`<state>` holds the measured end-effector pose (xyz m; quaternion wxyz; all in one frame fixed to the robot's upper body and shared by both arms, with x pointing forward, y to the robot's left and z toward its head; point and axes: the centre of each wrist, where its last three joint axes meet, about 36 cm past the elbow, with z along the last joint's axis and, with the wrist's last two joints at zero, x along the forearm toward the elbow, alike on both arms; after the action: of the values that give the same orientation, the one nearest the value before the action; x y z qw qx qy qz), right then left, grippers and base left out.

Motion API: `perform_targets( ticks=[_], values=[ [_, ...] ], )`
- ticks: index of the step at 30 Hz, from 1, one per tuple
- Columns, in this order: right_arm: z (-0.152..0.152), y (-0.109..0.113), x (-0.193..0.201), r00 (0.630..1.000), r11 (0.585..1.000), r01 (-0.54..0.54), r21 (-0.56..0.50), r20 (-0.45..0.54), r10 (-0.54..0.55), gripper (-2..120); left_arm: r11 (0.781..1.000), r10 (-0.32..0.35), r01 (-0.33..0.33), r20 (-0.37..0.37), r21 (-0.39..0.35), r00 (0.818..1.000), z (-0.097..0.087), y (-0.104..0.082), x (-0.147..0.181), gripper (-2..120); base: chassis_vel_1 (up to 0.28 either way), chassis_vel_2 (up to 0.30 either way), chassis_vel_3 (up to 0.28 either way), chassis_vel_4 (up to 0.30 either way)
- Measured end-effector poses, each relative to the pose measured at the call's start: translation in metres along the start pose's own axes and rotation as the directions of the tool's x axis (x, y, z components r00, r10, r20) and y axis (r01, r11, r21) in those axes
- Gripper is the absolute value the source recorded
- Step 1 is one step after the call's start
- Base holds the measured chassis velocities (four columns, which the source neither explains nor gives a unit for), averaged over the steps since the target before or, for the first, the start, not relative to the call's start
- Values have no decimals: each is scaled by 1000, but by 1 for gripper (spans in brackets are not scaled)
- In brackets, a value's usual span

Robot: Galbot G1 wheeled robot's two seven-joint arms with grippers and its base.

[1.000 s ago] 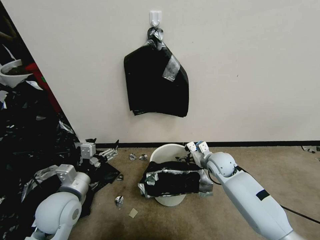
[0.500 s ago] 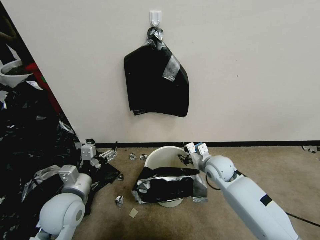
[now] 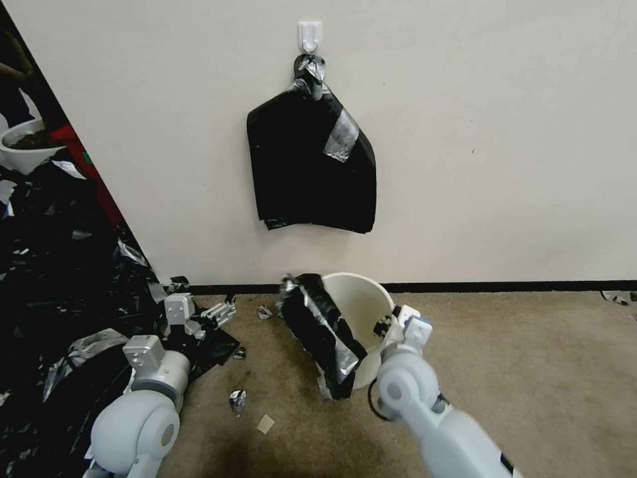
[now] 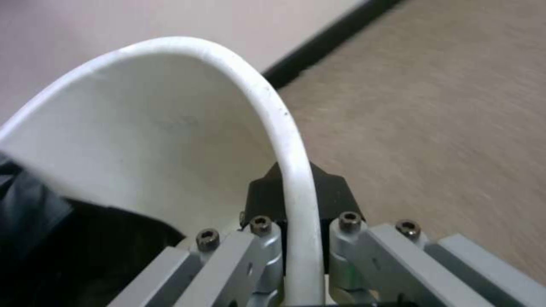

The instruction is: Place a trash bag onto the trash bin.

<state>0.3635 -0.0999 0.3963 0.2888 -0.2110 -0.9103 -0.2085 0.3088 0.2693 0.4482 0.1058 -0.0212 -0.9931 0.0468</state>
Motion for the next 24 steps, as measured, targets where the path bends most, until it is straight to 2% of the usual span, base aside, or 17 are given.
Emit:
perform_targets(
  ticks=[2,5,8,10,12,13,16,17,19,22,23,24],
  values=[
    [6,4,17,998,996,-59,-70,0,59,7,1000,4,-4,1,-2,1000,0,-3,1,100,0,0,0,0],
    [14,4,20,996,992,-84,-90,21,86,7,1000,7,-7,-2,-2,1000,1,-5,2,100,0,0,0,0],
    [25,-2,17,995,994,-82,-67,50,85,7,1000,11,-11,-1,-2,1000,0,-7,4,100,0,0,0,0],
    [28,-5,18,995,995,-78,-58,57,81,12,1000,13,-13,2,-3,1000,-1,-7,5,100,0,0,0,0],
    [31,-11,22,995,996,-74,-47,58,76,23,1000,14,-14,2,-7,1000,-2,-7,5,100,0,0,0,0],
    [31,-11,22,995,996,-74,-47,58,76,23,1000,14,-14,2,-7,1000,-2,-7,5,100,0,0,0,0],
    [33,-22,35,996,998,-56,-30,74,58,38,1000,15,-15,4,-9,1000,-2,-7,4,100,0,0,0,0],
    [33,-22,35,996,998,-56,-30,74,58,38,1000,15,-15,4,-9,1000,-2,-7,4,100,0,0,0,0],
    [32,-31,42,992,1000,-25,-4,122,25,46,1000,16,-16,4,-9,1000,-2,-7,4,100,0,0,0,0],
    [31,-47,47,965,994,61,90,250,-82,58,1000,17,-17,0,-7,1000,-1,-7,2,100,0,0,0,0],
    [31,-47,47,965,994,61,90,250,-82,58,1000,17,-17,0,-7,1000,-1,-7,2,100,0,0,0,0],
    [28,-55,48,929,977,132,168,322,-181,65,1000,16,-16,-2,-6,1000,1,-7,1,100,0,0,0,0]
  ],
)
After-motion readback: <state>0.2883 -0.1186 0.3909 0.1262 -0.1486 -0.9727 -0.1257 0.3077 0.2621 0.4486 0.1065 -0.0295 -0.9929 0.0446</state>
